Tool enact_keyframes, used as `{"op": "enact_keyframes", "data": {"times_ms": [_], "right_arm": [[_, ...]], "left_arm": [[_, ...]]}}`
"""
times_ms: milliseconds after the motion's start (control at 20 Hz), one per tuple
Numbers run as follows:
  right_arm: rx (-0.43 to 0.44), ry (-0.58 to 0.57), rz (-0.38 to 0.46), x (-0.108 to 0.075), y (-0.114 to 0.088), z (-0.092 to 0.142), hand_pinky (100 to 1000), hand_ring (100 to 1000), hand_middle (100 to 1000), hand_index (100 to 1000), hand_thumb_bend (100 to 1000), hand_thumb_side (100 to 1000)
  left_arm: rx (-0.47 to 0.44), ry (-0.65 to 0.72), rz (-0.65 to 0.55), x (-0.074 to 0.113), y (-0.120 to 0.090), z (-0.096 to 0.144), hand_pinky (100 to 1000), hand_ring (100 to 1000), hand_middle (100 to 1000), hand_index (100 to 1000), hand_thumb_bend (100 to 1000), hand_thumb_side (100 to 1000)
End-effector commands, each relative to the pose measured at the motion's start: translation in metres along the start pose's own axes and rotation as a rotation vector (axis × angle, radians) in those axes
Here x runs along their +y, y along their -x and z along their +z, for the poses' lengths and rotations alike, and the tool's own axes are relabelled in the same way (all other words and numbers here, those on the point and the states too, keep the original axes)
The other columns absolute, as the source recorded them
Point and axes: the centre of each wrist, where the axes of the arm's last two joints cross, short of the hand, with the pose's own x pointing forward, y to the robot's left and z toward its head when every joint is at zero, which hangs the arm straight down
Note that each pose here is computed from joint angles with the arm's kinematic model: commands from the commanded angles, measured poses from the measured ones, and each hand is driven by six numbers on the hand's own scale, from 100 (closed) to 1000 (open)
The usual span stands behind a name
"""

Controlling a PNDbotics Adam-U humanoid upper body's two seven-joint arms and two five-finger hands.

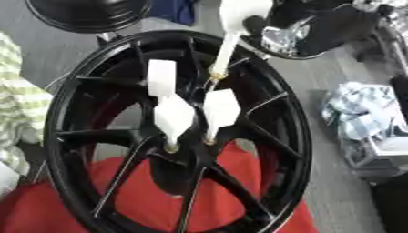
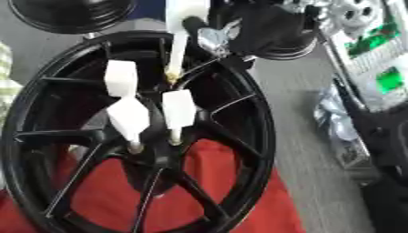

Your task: Pull the pin out of the wheel hub.

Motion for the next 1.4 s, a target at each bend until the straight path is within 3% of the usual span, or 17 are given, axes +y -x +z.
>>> {"op": "enact_keyframes", "data": {"times_ms": [50,200,300,550,600,650,750,850,900,950,1150,1400], "right_arm": [[0.09,0.204,0.037,-0.044,0.005,0.04,765,489,333,490,100,362],[0.263,0.373,0.05,-0.059,0.036,0.084,767,493,339,492,100,326],[0.39,0.476,0.071,-0.058,0.06,0.112,767,494,337,492,100,339],[0.753,0.676,0.051,-0.014,0.129,0.193,786,518,353,511,100,262],[0.803,0.705,0.037,-0.004,0.138,0.207,797,531,369,531,100,131],[0.857,0.738,0.032,0.005,0.147,0.22,801,541,380,546,100,241],[0.945,0.776,0.04,0.021,0.16,0.24,810,561,408,577,100,226],[0.991,0.785,0.053,0.03,0.166,0.248,810,561,408,577,100,226],[1.015,0.781,0.04,0.037,0.17,0.253,912,777,793,872,100,213],[1.056,0.766,-0.006,0.055,0.178,0.261,927,804,835,894,100,198],[1.129,0.734,-0.07,0.084,0.193,0.28,938,829,869,907,100,204],[1.109,0.741,-0.062,0.085,0.19,0.278,936,826,868,905,100,201]], "left_arm": [[-0.031,-0.017,-0.022,0.008,-0.007,-0.002,647,752,698,747,100,800],[-0.034,-0.033,-0.027,0.01,-0.007,-0.002,647,752,698,747,100,798],[-0.038,-0.045,-0.026,0.01,-0.006,-0.001,647,752,698,747,100,796],[-0.049,-0.083,-0.021,0.013,-0.006,-0.001,646,751,697,747,100,791],[-0.049,-0.088,-0.02,0.013,-0.005,-0.001,646,751,697,747,100,791],[-0.049,-0.094,-0.019,0.013,-0.005,0.0,646,751,697,747,100,792],[-0.048,-0.1,-0.014,0.012,-0.005,0.0,646,751,697,747,100,793],[-0.048,-0.101,-0.011,0.012,-0.004,0.0,646,751,697,747,100,793],[-0.048,-0.101,-0.008,0.011,-0.005,0.0,647,752,698,748,100,795],[-0.049,-0.099,0.0,0.01,-0.005,0.0,647,752,698,748,100,794],[-0.053,-0.098,0.01,0.009,-0.006,-0.001,647,752,698,748,100,795],[-0.047,-0.096,0.009,0.009,-0.005,-0.001,646,751,698,748,100,795]]}}
